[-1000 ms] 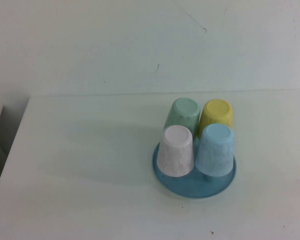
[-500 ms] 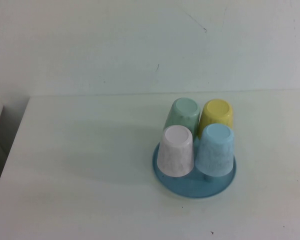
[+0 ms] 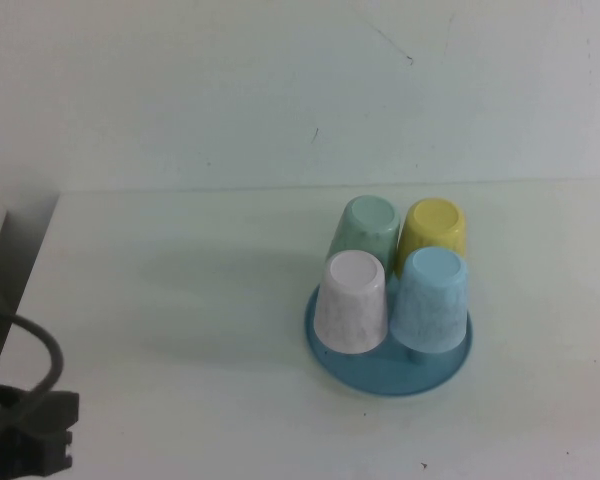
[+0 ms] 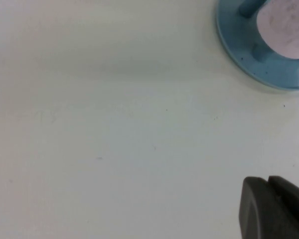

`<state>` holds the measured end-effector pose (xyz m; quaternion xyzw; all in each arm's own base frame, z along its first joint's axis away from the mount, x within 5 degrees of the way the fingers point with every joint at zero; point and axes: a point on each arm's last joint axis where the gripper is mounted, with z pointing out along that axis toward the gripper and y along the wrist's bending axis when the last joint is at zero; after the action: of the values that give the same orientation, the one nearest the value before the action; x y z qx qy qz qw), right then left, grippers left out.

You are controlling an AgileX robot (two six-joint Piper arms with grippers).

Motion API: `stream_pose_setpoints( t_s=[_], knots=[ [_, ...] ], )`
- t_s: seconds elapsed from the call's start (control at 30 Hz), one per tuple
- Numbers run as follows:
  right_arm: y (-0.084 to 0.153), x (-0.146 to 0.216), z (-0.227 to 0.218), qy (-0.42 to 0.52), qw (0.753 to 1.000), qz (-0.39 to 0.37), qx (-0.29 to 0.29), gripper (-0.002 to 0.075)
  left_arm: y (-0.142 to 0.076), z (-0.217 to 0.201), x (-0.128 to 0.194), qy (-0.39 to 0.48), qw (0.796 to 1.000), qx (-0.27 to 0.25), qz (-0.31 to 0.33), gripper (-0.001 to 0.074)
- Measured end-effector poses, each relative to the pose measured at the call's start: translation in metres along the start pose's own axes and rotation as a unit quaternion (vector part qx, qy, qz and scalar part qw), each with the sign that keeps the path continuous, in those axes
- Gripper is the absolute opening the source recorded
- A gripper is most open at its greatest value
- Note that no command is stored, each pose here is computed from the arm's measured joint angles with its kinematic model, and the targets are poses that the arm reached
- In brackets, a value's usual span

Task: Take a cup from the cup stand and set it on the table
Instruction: Pick up the cup from the rack

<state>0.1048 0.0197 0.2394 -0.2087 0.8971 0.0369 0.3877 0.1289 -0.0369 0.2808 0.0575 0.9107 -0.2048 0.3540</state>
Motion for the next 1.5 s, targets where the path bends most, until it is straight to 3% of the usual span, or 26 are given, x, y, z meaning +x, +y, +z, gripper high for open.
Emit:
stream_pose_setpoints(
  t_s=[0.3,0.6,0.87,1.03,1.23,1.5],
  knots=[
    [0.003,0.002,0.0,0.011,1.0,-0.005,-0.015,-0.0003,-0.015,0.011,-0.034,0.01,0.997,0.071,0.025,-0.0001],
    [0.009,0.007,-0.001,0.041,0.998,-0.004,-0.048,-0.0003,-0.066,0.047,-0.068,0.074,0.979,0.147,0.119,-0.0001],
    [0.009,0.006,-0.001,0.032,0.998,0.004,-0.051,-0.0003,-0.123,0.09,-0.108,0.132,0.959,0.124,0.218,-0.0001],
    [0.009,0.005,-0.001,0.029,0.998,0.006,-0.05,-0.0003,-0.146,0.112,-0.134,0.156,0.954,0.115,0.228,-0.0001],
    [0.009,0.005,-0.001,0.028,0.998,0.007,-0.051,-0.0003,-0.152,0.128,-0.152,0.186,0.946,0.096,0.249,0.0085],
    [0.01,0.004,-0.001,0.021,0.998,0.009,-0.054,-0.0003,-0.149,0.15,-0.149,0.213,0.942,0.081,0.244,0.0225]
  ],
)
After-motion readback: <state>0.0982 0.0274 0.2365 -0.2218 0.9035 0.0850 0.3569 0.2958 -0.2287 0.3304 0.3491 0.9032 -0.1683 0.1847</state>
